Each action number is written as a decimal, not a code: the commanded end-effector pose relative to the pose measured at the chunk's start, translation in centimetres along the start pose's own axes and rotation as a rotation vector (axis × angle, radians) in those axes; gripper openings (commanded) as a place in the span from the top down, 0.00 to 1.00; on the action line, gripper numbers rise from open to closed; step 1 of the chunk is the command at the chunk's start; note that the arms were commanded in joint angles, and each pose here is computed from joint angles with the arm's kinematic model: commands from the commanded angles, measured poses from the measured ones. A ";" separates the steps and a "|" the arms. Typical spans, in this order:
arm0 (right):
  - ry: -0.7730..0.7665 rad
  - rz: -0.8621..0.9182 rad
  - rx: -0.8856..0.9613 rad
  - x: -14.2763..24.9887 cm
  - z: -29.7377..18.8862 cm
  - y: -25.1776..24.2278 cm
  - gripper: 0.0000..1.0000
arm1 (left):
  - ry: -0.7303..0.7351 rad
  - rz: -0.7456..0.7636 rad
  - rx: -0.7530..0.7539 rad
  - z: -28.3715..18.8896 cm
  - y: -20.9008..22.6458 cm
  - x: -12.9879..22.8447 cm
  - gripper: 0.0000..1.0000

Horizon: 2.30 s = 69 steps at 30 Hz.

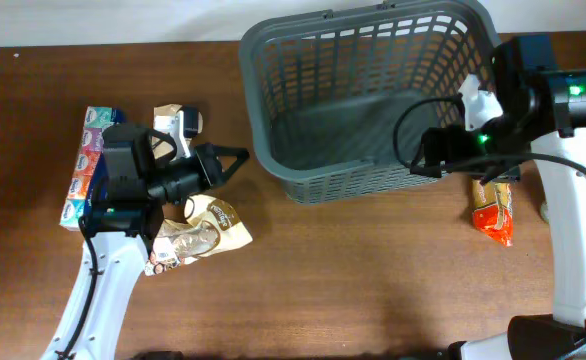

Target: Pack container

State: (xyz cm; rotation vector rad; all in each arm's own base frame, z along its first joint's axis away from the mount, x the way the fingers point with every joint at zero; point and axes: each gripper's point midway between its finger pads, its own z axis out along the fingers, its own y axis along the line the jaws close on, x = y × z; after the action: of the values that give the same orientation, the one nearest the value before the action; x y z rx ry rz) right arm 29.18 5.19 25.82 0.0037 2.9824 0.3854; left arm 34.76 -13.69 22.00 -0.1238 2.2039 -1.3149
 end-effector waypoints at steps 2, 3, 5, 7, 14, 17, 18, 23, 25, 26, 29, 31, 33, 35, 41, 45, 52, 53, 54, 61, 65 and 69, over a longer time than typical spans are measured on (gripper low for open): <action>0.002 0.031 -0.017 0.3 -0.5 -0.9 0.13 | 0.047 -0.052 0.005 -0.1 0.1 0.9 0.98; -0.004 0.050 -0.016 0.2 -0.7 -1.4 0.13 | 0.050 -0.058 0.001 -0.1 0.2 1.0 0.98; -0.020 0.087 -0.018 0.0 -1.1 -2.3 0.13 | 0.052 -0.064 -0.004 -0.1 0.3 1.1 0.98; -0.060 0.112 -0.044 -0.2 -2.2 -2.7 0.10 | 0.047 -0.064 -0.013 -0.1 0.5 1.0 0.98; -0.310 0.056 0.002 -2.8 -8.6 -2.2 0.09 | 0.013 -0.070 -0.039 -0.7 1.3 0.2 0.98; -0.431 0.104 0.153 -3.4 -12.2 -4.8 0.03 | -0.010 -0.030 -0.115 -1.2 3.0 -0.1 0.98; -0.460 0.146 0.203 -3.3 -13.1 -6.1 0.03 | -0.009 -0.019 -0.158 -1.3 3.9 0.1 0.98; -0.474 0.310 0.312 -2.6 -14.4 -12.0 0.01 | 0.013 0.045 -0.352 -2.2 7.5 1.2 0.86; -0.458 0.380 0.342 -2.4 -14.3 -14.6 0.01 | 0.015 0.065 -0.446 -2.9 9.1 1.4 0.69; -0.441 0.415 0.367 -2.3 -14.0 -16.1 0.01 | 0.016 0.078 -0.487 -3.2 9.7 1.4 0.59; -0.388 0.459 0.376 -2.9 -12.6 -18.7 0.01 | 0.001 0.081 -0.564 -3.9 10.9 1.2 0.50; -0.342 0.457 0.371 -3.6 -11.2 -19.8 0.01 | 0.002 0.094 -0.576 -4.0 11.1 1.1 0.46; -0.277 0.441 0.358 -4.5 -9.0 -20.9 0.01 | 0.012 0.108 -0.579 -4.1 11.1 1.3 0.41; -0.211 0.435 0.340 -5.3 -6.7 -22.0 0.01 | 0.018 0.117 -0.586 -4.1 11.2 1.3 0.36; -0.096 0.405 0.275 -7.2 -1.4 -24.0 0.01 | 0.044 0.112 -0.594 -4.2 11.4 2.0 0.20; -0.046 0.387 0.200 -8.0 1.5 -24.1 0.01 | 0.047 0.109 -0.595 -4.3 11.5 2.1 0.19; -0.034 0.266 0.118 -9.6 2.9 -20.2 0.01 | 0.052 0.104 -0.597 -4.3 11.5 2.2 0.19; -0.024 0.244 0.114 -9.8 3.2 -19.2 0.01 | 0.052 0.104 -0.597 -4.3 11.5 2.2 0.19; -0.016 0.212 0.111 -10.1 3.6 -18.1 0.01 | 0.051 0.104 -0.597 -4.3 11.5 2.2 0.19; 0.019 0.146 0.159 -10.3 4.3 -16.1 0.01 | 0.052 0.104 -0.597 -4.3 11.5 2.2 0.18; 0.033 0.222 0.217 -9.3 3.7 -18.4 0.01 | 0.059 0.089 -0.688 -5.3 12.8 2.6 0.18; 0.009 0.283 0.226 -9.0 3.0 -20.6 0.01 | 0.060 0.079 -0.841 -7.2 14.8 2.9 0.18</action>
State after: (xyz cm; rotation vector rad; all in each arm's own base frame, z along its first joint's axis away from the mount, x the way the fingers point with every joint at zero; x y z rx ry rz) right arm 39.08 -12.21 18.85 0.3677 3.0404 0.1148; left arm 31.69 -3.75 11.60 -0.2778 2.6178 -0.4611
